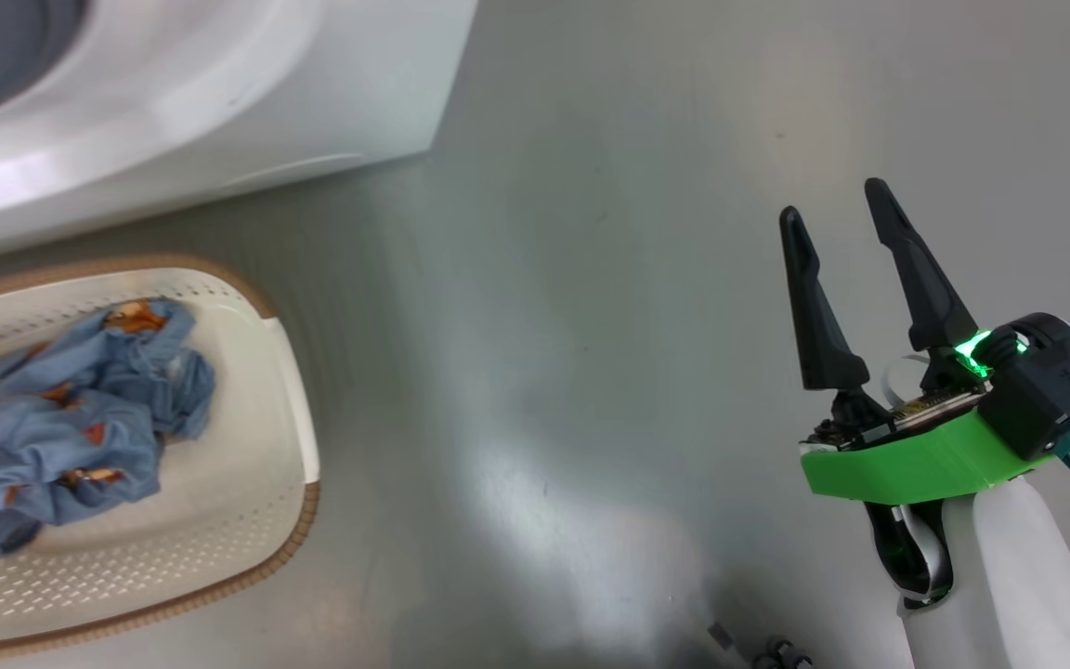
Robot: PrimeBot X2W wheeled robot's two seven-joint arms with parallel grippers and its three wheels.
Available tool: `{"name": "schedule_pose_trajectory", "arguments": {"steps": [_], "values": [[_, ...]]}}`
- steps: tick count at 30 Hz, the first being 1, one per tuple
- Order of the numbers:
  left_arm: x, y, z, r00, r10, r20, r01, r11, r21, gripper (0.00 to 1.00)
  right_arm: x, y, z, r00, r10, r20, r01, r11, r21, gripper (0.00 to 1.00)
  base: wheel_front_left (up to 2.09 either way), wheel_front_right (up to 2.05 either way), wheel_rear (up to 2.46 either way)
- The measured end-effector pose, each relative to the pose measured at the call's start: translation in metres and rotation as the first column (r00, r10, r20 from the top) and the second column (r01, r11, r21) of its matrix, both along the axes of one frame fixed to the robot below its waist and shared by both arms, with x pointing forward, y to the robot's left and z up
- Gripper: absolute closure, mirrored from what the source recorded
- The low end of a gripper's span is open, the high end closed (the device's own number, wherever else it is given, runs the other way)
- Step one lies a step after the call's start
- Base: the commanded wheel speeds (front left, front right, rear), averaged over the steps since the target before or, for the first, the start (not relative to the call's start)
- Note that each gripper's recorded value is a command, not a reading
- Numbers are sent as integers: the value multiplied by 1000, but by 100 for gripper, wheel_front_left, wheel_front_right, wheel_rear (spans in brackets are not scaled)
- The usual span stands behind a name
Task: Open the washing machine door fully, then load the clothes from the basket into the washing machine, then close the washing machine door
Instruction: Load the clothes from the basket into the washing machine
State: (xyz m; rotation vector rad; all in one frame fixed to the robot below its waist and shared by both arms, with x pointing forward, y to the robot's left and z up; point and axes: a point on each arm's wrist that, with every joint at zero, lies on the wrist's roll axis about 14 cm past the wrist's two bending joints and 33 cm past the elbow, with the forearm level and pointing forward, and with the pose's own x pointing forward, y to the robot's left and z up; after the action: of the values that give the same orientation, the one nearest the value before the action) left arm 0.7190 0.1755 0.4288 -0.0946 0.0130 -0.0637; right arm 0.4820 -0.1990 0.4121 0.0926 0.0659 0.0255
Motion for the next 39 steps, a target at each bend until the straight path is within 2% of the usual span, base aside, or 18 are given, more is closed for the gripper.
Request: {"name": "schedule_pose_trajectory", "arguments": {"steps": [4, 11, 17, 26, 39], "values": [[-26, -2, 6, 1000, -1, 22, 0, 999, 36, 0, 0, 1, 10, 1000, 2, 26, -2, 1000, -11, 0, 0, 0, 0], [-83, -1, 15, 999, 7, 34, -8, 999, 38, 0, -7, 6, 26, 999, 11, 53, -10, 1000, -8, 0, 0, 0, 0], [-158, 1, 18, 999, 54, 8, -54, 999, 8, 0, -17, 14, 43, 996, 28, 82, -28, 1000, -4, 0, 0, 0, 0], [-240, 3, 26, 994, 97, -42, -98, 995, -12, 0, -35, 18, 56, 994, 49, 93, -46, 999, -29, 0, 0, 0, 0], [-323, 10, 34, 990, 105, -97, -106, 994, -1, 0, -69, 29, 74, 990, 86, 110, -82, 996, -36, 0, 0, 0, 0]]}}
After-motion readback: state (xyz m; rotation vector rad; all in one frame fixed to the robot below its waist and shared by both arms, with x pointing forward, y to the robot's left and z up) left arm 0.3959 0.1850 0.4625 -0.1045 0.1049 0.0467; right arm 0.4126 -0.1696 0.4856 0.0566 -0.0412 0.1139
